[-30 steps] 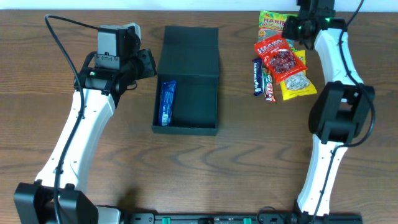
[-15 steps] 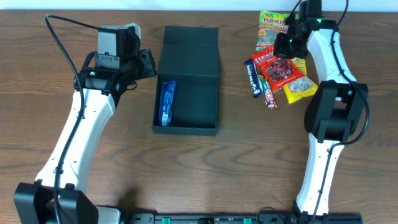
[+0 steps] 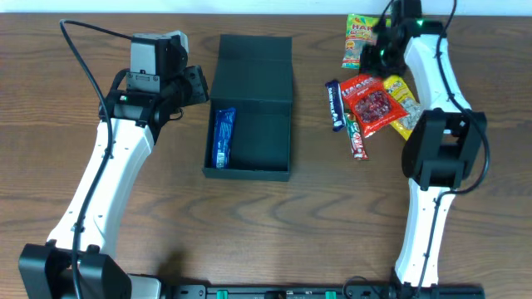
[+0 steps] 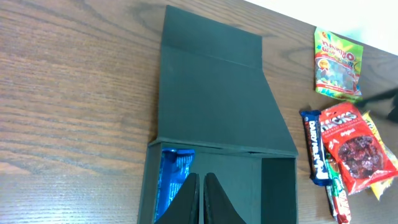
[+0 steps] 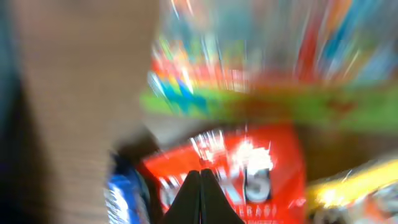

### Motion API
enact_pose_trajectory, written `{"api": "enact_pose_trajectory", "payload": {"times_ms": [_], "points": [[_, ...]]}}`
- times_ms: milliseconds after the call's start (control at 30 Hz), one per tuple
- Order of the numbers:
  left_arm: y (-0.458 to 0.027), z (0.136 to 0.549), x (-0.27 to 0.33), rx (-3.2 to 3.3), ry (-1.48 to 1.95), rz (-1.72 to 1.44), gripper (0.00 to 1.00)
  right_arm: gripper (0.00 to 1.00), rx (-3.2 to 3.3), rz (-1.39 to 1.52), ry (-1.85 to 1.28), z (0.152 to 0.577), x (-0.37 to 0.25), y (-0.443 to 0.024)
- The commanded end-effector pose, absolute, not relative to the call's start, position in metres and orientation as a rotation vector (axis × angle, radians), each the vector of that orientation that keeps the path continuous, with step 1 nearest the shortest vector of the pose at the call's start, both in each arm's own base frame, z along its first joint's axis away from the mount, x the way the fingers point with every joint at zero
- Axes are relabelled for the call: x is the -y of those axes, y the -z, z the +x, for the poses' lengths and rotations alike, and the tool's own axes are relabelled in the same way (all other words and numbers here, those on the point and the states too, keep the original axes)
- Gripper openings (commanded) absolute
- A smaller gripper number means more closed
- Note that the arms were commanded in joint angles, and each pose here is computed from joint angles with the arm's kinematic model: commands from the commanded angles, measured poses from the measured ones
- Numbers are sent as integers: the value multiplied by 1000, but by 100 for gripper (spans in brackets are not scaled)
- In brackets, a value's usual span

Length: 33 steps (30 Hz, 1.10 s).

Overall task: Pack container
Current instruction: 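Reach the right gripper to the green Haribo bag and grasp it, then grasp the green Haribo bag with the right gripper and lift it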

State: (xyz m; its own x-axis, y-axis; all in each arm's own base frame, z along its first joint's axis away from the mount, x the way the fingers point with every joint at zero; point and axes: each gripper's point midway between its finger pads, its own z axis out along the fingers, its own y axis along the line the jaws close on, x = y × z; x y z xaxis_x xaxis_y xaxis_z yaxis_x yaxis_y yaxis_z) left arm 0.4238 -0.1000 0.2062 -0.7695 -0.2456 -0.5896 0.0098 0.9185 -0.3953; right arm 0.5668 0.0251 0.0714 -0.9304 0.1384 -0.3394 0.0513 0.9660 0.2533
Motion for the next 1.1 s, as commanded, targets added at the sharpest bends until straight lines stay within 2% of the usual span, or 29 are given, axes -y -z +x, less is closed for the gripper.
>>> {"api": "enact_pose_trajectory", "payload": {"times_ms": [0, 33, 67, 133, 167, 433, 800, 867, 1067], "points": [[-216, 429, 97, -2379, 474, -147, 6, 27, -2569, 126, -318, 602, -13, -124], [-215, 429, 97, -2380, 475, -147, 6, 51, -2523, 173, -310, 611, -1, -130], [-215, 429, 97, -2380, 475, -147, 6, 60, -2498, 229, -315, 616, 9, -133], [-215, 428, 97, -2383, 474, -148, 6, 86, -2482, 354, -328, 619, 31, -125], [-215, 428, 97, -2383, 474, -148, 6, 87, -2484, 404, -331, 618, 41, -119], [-215, 428, 97, -2383, 474, -147, 6, 78, -2564, 538, -575, 610, 50, -57], [-215, 428, 97, -2384, 474, -148, 6, 80, -2606, 537, -586, 614, 28, -19], [-215, 428, 97, -2384, 474, -148, 6, 77, -2608, 545, -554, 615, 29, -15], [-215, 428, 97, -2384, 474, -148, 6, 61, -2628, 572, -468, 613, 32, -6]]}}
